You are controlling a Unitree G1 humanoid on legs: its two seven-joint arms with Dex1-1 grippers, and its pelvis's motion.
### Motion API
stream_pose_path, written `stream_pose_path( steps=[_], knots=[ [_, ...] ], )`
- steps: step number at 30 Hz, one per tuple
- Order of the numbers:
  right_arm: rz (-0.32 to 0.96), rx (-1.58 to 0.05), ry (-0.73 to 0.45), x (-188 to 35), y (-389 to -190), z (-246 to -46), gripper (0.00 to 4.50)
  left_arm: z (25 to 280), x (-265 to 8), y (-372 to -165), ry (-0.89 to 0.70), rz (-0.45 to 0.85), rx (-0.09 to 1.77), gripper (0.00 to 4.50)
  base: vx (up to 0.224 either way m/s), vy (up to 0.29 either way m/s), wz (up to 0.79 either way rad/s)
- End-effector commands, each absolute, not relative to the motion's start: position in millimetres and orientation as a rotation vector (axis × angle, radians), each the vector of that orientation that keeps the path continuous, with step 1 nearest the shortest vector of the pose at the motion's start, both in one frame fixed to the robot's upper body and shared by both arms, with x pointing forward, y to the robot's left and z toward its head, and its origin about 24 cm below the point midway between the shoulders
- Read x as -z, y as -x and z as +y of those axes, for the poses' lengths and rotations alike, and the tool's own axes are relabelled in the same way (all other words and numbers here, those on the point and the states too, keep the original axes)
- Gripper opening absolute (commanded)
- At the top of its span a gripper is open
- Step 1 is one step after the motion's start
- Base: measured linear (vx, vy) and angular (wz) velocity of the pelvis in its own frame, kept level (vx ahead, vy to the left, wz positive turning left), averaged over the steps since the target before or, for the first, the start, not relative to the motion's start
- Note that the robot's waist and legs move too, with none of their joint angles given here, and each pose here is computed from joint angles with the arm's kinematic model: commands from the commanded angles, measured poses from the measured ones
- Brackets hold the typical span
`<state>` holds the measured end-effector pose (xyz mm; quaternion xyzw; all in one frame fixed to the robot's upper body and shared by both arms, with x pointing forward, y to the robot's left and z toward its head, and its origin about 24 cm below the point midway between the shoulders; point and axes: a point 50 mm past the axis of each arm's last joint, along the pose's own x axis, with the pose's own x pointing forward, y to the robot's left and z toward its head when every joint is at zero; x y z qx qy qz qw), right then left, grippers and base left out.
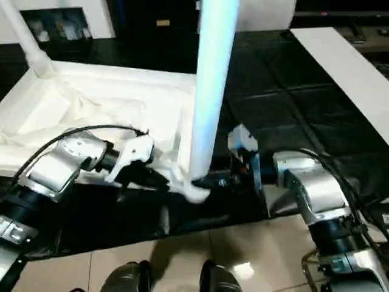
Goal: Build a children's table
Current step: Rotate leg to tighten
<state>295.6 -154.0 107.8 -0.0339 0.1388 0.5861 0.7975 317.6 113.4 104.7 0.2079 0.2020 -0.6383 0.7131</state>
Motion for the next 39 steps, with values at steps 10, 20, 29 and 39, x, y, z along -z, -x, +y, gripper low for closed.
stream_pose_path(
  steps=[10,20,29,39],
  knots=[
    [0.299,-0.566,-0.107,-97,-337.2,-91.1,1.98,51,-109,-354,-0.26,0.357,0.883,0.0,0.0,0.0,0.0],
    [0.169,-0.517,-0.153,-110,-337.6,-97.6,3.18,42,-114,-351,-0.246,0.309,0.919,0.0,0.0,0.0,0.0],
    [0.159,-0.672,-0.035,-120,-330.5,-145.8,4.0,76,-103,-337,-0.349,0.32,1.135,0.0,0.0,0.0,0.0],
    [0.244,-1.114,0.127,-122,-303.1,-177.6,4.49,106,-102,-324,-0.515,0.355,1.438,0.0,0.0,0.0,0.0]
  ],
)
